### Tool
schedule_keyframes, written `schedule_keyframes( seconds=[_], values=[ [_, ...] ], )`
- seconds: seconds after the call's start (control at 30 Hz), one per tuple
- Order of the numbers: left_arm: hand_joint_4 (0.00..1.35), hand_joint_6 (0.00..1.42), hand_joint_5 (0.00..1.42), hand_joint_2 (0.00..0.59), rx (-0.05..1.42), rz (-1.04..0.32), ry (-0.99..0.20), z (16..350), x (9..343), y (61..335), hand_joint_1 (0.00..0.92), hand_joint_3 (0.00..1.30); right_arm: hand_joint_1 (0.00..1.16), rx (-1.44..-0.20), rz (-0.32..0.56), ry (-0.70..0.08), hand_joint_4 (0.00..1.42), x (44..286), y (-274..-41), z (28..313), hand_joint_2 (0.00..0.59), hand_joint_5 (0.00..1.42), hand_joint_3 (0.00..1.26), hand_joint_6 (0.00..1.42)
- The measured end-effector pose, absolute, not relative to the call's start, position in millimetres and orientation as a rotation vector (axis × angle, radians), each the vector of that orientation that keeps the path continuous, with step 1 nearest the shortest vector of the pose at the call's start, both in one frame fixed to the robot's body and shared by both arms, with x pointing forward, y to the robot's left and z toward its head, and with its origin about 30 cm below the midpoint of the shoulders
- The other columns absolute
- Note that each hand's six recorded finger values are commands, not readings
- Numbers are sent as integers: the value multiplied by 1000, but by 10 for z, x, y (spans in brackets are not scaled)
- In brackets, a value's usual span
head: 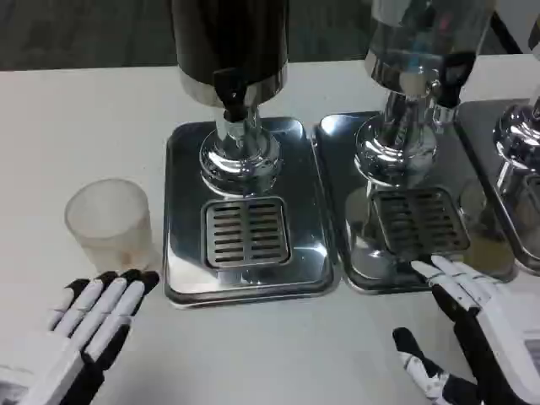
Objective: Grasp the cup under the faucet to collect the drink, then remove the cup.
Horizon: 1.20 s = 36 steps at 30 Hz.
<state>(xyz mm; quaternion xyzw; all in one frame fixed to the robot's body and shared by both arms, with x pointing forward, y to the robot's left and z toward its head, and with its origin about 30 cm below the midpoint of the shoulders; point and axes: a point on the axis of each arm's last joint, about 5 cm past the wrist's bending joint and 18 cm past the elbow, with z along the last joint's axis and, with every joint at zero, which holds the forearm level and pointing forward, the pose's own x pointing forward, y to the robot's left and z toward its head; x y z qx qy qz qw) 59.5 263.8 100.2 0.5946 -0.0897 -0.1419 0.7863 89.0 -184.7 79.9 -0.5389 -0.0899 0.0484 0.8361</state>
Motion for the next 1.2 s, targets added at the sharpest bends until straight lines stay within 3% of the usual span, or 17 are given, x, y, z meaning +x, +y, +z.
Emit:
schedule_keyframes(
  seconds=[0.9,1.2],
  values=[
    [0,0,0,27,1245,-311,-168,985,606,2684,0,0,530,-1125,103,-163,164,895,-1794,796,407,199,241,243],
    [0,38,0,43,1162,-195,-250,995,609,2825,0,0,531,-1125,97,-150,172,858,-1777,818,407,208,246,249]
  ],
)
